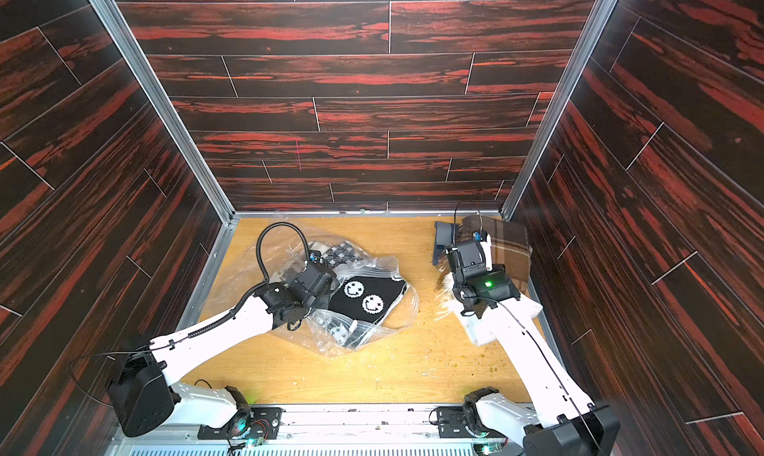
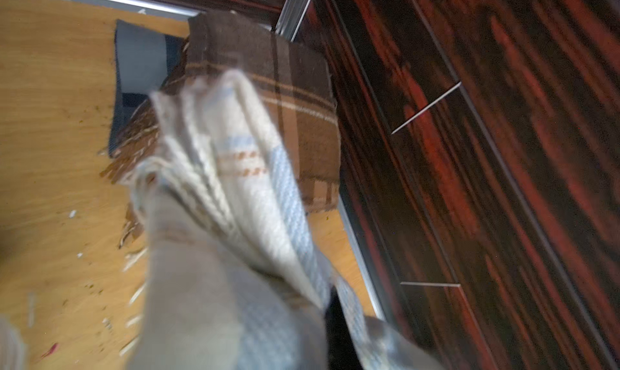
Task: Take the scarf out of the vacuum bag
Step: Place the scarf at the corner of the board.
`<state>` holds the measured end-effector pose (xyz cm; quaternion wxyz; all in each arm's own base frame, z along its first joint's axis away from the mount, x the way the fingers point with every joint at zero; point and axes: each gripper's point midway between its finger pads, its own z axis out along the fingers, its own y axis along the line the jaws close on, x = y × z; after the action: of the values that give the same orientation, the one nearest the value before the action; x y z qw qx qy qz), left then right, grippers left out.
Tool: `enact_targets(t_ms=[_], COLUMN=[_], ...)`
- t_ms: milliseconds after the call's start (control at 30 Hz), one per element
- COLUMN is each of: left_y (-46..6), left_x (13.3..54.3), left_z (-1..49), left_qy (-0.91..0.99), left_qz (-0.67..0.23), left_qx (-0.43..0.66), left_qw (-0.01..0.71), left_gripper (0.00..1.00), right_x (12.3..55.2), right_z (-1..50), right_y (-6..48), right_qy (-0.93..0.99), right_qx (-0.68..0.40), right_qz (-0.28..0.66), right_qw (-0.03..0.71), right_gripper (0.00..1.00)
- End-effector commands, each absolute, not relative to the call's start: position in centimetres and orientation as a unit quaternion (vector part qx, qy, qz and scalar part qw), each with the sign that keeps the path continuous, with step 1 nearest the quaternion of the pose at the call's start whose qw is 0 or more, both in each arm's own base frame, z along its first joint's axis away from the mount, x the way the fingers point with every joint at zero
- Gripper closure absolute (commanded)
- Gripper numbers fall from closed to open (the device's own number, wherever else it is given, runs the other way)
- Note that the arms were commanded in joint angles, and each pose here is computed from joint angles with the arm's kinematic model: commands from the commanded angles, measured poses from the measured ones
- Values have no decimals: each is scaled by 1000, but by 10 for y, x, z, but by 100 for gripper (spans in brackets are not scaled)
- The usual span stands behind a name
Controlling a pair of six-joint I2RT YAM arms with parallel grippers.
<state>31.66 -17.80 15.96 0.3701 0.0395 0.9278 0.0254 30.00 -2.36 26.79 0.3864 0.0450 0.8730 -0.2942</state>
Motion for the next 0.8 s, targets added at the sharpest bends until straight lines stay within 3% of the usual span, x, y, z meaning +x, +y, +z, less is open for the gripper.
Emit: enact_targets(t_ms=[0,333,767], left_y=[-165,-164,-160], left_x=[314,314,312], left_z=[167,170,174], left_qy=[926,924,926], left_qz=[39,40,55], left_qx=[26,25,31], left_qw=[375,380,373], left_gripper=[100,100,100], right_x=[321,358,406], right_z=[298,321,324], right_y=[-23,-6,-37], right_qy=[842,802,783], right_qx=[47,-10,-4], right_qz=[-310,-321,-364], right_qw=[439,504,505], right_gripper=[100,100,100])
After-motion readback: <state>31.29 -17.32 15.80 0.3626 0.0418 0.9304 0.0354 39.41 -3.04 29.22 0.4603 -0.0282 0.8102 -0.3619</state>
